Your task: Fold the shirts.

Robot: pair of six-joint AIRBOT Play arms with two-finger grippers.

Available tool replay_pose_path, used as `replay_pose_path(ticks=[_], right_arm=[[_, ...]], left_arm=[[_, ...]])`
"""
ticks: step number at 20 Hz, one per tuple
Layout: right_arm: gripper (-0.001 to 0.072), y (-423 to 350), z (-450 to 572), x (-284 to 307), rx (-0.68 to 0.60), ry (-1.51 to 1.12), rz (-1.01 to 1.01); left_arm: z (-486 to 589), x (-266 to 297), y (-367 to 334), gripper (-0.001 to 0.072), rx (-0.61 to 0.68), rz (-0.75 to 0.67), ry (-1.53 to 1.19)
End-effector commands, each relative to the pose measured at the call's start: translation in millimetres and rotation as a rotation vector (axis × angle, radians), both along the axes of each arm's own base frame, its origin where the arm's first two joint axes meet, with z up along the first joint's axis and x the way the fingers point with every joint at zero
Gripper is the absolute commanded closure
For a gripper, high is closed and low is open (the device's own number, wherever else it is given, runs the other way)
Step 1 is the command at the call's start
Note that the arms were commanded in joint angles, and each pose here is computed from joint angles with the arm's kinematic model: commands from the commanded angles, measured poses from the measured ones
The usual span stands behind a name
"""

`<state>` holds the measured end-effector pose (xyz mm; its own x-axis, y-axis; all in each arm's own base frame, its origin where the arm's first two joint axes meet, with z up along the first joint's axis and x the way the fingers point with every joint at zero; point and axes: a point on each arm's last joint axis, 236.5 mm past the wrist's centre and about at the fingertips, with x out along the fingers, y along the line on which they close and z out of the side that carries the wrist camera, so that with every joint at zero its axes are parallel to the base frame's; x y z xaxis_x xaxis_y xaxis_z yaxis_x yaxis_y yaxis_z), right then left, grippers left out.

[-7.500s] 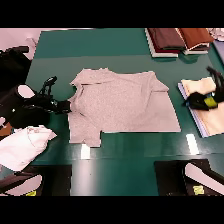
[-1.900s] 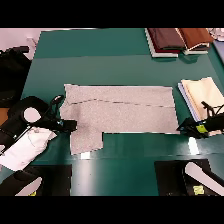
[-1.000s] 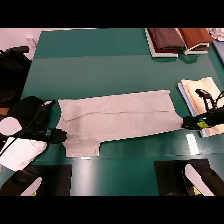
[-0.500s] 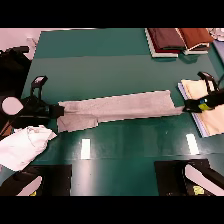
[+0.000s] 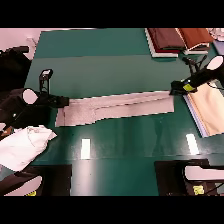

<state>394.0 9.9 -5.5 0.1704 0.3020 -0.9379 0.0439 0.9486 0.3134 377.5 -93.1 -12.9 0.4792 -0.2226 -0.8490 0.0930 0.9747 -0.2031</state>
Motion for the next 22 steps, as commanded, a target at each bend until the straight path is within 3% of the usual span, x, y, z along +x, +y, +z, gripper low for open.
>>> replay_pose_path(ticks=[1, 2, 6, 7, 8, 13, 15, 18, 19, 21, 22], right_arm=[[0.0260, 16.8, 4.7, 29.6, 0.132, -0.031, -0.012], [0.0252, 15.0, 8.9, 30.7, 0.153, -0.041, -0.002], [0.0241, -20.7, -3.3, 6.3, 0.175, -0.013, -0.023], [0.0170, -33.4, -14.5, -3.9, 0.190, 0.021, -0.062], [0.0153, -45.5, -26.7, -13.3, 0.206, 0.052, -0.103], [0.0159, -36.4, -66.3, -23.0, 0.407, 0.117, -0.162], [0.0179, -16.9, -79.3, -22.2, 0.427, 0.149, -0.125], [0.0399, 7.6, -89.3, -11.9, 0.400, 0.126, -0.058], [0.0541, 12.7, -85.4, -6.0, 0.388, 0.103, -0.027], [0.0679, 20.9, -64.0, 5.4, 0.387, 0.070, 0.034], [0.0699, 23.9, -47.7, 10.9, 0.385, 0.046, 0.067]], left_arm=[[14.9, 17.6, -2.3, 0.0197, -0.011, 0.009, -0.052], [24.3, 19.4, -3.7, 0.0228, -0.014, 0.003, -0.052], [52.3, 26.0, -11.8, 0.0231, -0.046, -0.006, -0.066], [53.6, 25.6, -17.6, 0.0422, -0.080, 0.001, -0.062], [54.7, 24.6, -24.6, 0.0692, -0.113, 0.003, -0.056], [64.9, 20.6, -78.8, 0.0687, -0.189, -0.072, -0.096], [56.5, 15.4, -102.8, 0.0687, -0.225, -0.066, -0.062], [35.6, 11.9, -141.1, 0.0687, -0.258, -0.098, -0.023], [29.5, 12.8, -155.2, 0.0687, -0.270, -0.112, -0.005], [17.4, 18.4, -182.5, 0.0687, -0.276, -0.149, 0.025], [10.5, 21.4, -196.2, 0.0687, -0.274, -0.168, 0.041]])
